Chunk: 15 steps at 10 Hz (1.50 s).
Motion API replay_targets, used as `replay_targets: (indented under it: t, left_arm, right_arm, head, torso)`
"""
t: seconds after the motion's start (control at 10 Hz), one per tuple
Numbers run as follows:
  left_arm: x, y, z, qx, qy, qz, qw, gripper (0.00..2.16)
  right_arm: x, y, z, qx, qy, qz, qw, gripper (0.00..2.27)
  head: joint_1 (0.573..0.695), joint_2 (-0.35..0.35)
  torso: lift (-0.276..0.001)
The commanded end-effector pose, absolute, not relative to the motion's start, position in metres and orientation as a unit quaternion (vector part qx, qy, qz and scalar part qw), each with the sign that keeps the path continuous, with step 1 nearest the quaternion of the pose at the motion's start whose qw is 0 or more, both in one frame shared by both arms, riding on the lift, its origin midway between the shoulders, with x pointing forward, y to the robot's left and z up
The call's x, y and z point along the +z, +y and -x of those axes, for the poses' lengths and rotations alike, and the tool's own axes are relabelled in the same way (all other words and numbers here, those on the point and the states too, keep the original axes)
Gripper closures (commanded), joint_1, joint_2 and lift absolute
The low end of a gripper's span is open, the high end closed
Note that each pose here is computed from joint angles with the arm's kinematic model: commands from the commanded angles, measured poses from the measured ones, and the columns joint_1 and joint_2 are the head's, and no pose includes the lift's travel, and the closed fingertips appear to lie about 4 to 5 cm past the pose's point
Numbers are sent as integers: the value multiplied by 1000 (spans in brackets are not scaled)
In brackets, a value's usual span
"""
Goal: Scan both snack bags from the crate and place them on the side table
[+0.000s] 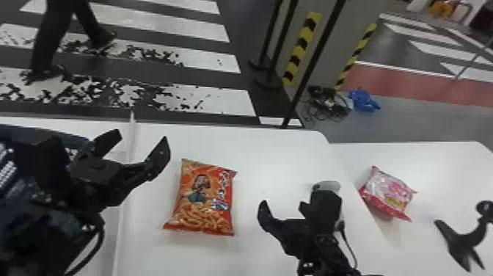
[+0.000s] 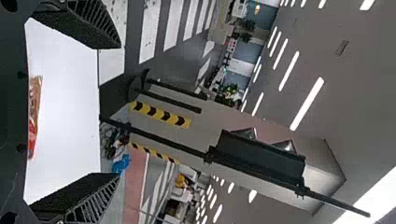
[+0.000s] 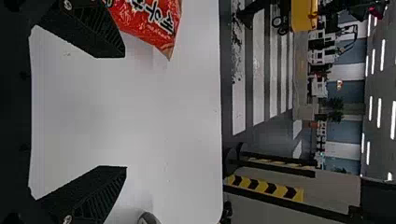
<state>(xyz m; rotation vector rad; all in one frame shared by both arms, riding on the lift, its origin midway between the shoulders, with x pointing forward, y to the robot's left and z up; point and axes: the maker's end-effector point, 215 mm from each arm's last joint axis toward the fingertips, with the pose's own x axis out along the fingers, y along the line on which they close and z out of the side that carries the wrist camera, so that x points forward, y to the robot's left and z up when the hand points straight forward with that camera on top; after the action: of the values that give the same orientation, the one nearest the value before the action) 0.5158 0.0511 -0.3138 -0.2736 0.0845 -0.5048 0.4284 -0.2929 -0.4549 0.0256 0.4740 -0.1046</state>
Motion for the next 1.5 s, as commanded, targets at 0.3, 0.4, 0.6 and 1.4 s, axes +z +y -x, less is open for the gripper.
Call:
replay_targets:
  t: [0.3, 0.4, 0.6, 1.4]
  left_arm:
    - [-314, 148, -484, -168, 64, 19, 984, 12]
    - [-321, 169, -477, -152, 78, 11, 985, 12]
    - [-331, 199, -457, -129, 94, 4, 987, 12]
    - [-335, 247, -431, -94, 89, -1, 992, 12]
  right_arm:
    - [-452, -260, -418, 21, 279, -151, 948, 76]
    - [-451, -252, -416, 42, 289, -187, 938, 76]
    - [-448, -233, -412, 79, 306, -237, 919, 76]
    - [-484, -202, -429, 133, 376, -292, 869, 73]
  head:
    - [695, -196]
    - [695, -178]
    - [695, -97]
    - [695, 49]
  torso:
    - [-98]
    - [-98]
    - [-98]
    - [-98]
